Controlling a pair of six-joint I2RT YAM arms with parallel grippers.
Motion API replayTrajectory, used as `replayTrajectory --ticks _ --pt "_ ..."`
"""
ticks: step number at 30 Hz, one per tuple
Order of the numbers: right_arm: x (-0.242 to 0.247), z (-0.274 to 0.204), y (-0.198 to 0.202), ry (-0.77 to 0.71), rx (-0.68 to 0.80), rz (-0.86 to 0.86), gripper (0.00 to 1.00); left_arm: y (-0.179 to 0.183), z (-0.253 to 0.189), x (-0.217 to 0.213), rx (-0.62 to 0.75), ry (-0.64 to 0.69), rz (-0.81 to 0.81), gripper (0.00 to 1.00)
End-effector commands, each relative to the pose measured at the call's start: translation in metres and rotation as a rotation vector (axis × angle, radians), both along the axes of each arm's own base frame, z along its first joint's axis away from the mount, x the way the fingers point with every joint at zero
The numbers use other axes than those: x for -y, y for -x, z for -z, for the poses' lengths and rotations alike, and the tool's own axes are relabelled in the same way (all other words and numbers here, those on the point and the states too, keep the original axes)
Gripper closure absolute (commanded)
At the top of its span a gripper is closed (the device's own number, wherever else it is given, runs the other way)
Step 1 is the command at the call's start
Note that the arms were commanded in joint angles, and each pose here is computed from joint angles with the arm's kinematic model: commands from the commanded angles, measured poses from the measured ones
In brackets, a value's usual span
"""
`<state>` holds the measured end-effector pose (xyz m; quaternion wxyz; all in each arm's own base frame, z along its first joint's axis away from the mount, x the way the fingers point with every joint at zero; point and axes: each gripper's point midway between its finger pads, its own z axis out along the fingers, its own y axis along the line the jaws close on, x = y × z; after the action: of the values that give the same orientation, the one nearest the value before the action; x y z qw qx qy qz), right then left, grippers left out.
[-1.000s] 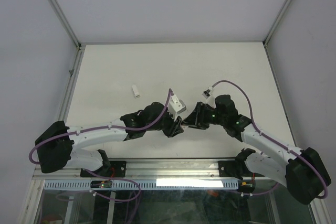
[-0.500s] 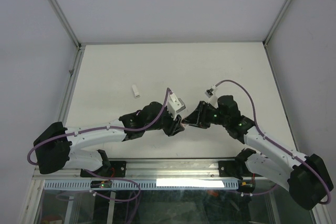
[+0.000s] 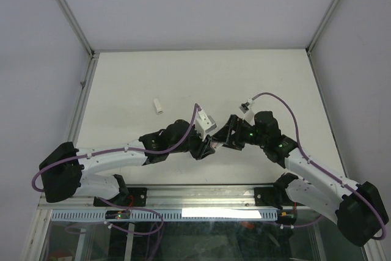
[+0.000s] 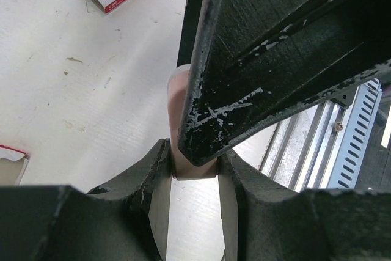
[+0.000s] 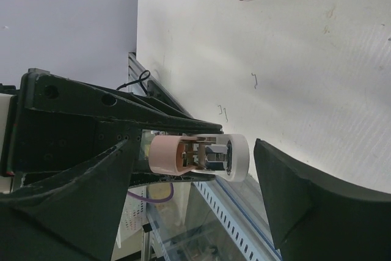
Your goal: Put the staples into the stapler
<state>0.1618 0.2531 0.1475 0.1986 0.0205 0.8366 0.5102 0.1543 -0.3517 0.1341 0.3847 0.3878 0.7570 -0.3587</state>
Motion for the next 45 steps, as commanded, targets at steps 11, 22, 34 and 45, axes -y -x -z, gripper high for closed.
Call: replayTrajectory --ticks 11,22,34,45 --pt "-0.005 -0.017 -0.011 -0.007 0.044 0.01 1.0 0.002 -0.014 0.008 0.052 0.044 0.027 1.0" --pt "-0.005 -0.021 -0.011 -0.013 0.059 0.003 0.18 0.002 -0.014 0.007 0.052 0.045 0.026 1.0" --pt "0.052 -0.02 -0.04 0.276 0.198 0.236 0.02 -0.047 0.006 -0.039 -0.004 -0.061 -0.369 1.0" --pt "0.076 -0.01 -0.057 0.353 0.201 0.327 0.01 -0.177 0.027 -0.166 -0.2 -0.095 -1.044 1.0"
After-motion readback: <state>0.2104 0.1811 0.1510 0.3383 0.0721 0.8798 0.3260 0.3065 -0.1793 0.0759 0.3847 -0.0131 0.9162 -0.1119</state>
